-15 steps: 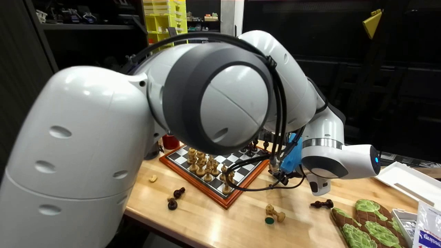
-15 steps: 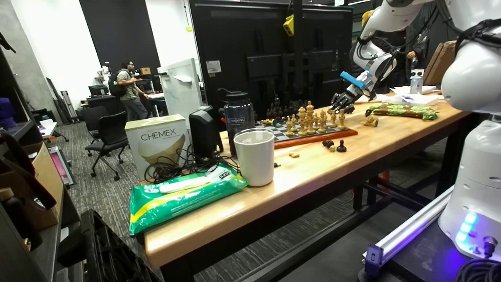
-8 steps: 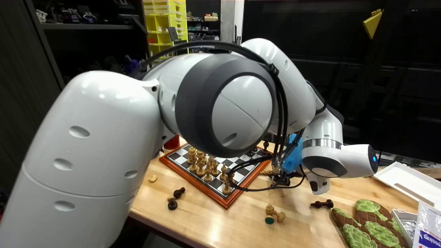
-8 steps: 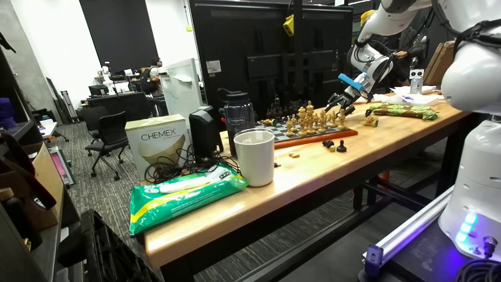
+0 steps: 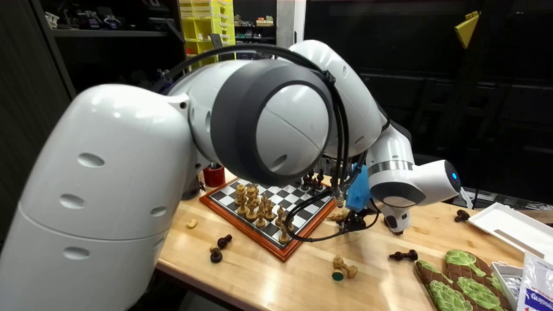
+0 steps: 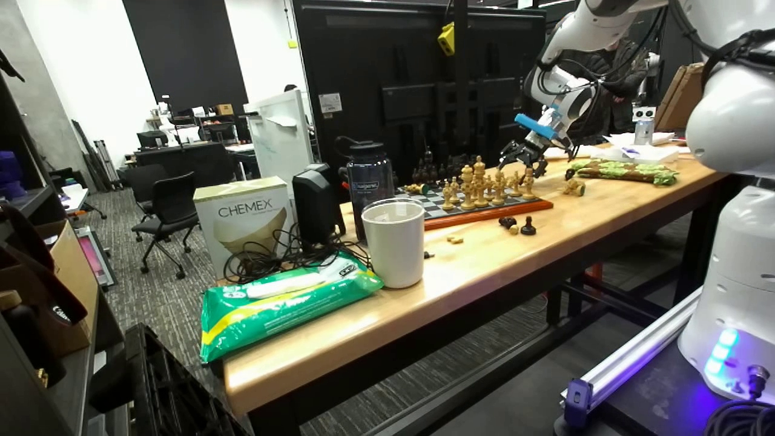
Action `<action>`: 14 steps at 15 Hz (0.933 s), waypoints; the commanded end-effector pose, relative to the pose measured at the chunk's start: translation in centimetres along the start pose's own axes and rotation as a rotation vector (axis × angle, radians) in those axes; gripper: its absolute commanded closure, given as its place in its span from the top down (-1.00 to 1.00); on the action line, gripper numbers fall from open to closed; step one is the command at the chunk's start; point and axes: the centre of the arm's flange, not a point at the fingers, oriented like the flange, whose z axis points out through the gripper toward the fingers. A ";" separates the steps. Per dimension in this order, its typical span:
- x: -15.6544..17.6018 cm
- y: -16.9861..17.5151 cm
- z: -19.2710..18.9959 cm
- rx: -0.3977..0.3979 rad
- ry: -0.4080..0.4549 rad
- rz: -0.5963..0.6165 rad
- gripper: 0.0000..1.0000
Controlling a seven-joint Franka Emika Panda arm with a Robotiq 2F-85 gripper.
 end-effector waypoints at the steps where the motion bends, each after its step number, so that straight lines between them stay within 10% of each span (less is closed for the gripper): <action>1: -3.7 -1.3 -0.6 -0.063 0.094 -0.074 1.00; 14: -15.1 -6.7 -2.0 -0.523 0.479 -0.432 1.00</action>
